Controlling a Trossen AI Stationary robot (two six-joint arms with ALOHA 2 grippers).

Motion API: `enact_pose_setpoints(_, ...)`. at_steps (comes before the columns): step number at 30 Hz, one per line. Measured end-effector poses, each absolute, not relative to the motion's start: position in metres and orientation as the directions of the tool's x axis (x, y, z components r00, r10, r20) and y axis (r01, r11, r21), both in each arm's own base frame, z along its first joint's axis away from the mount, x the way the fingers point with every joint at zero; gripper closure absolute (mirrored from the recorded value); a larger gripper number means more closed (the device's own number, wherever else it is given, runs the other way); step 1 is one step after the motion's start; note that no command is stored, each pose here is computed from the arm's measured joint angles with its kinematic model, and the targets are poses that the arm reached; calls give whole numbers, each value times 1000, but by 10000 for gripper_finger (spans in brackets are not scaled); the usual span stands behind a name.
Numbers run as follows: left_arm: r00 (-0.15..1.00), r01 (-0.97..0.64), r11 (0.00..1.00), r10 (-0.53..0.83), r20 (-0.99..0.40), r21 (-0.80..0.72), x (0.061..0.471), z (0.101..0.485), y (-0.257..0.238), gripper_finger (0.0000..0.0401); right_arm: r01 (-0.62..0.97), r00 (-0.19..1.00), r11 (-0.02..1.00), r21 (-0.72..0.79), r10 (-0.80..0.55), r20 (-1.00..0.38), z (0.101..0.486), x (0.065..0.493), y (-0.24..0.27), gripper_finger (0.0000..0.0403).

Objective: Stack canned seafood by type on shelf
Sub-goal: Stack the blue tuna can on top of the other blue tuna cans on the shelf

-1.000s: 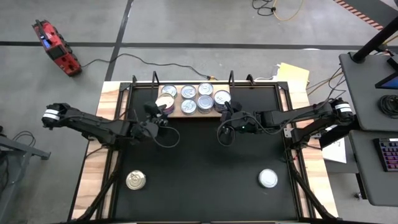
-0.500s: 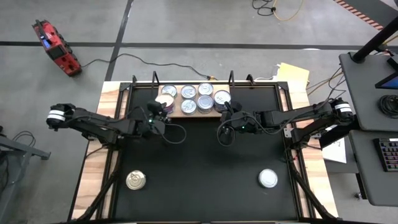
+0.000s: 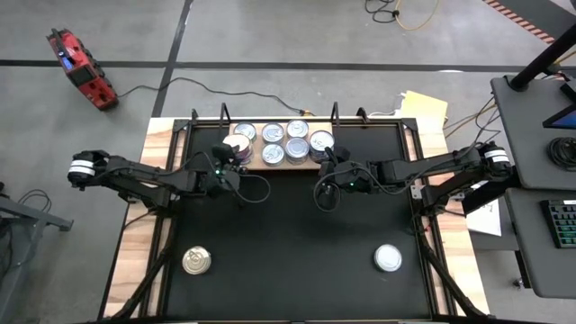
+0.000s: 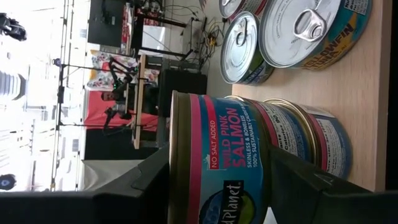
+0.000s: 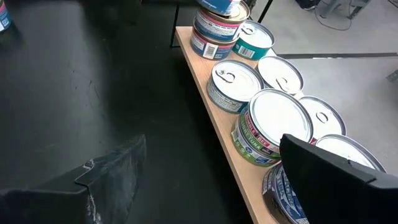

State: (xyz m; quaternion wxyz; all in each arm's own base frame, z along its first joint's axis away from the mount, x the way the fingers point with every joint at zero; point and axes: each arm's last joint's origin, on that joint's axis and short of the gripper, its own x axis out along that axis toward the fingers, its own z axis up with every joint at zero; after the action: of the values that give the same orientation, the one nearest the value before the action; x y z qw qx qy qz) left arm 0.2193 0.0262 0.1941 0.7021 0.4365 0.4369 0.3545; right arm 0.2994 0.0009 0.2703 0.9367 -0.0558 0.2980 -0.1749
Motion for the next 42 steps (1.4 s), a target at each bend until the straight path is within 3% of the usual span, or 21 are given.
enact_pose_setpoints(13,392,-191,387,873,-291,902,222,197,26,205,294,759,933,-210,-361,-542,269,299,1,48)
enact_pose_setpoints(30,376,-290,401,883,-282,869,223,201,30,115,293,759,933,-210,-360,-542,269,299,1,49)
enact_pose_setpoints(42,343,-314,392,896,-282,865,223,203,38,104,293,759,933,-210,-360,-542,269,299,1,48)
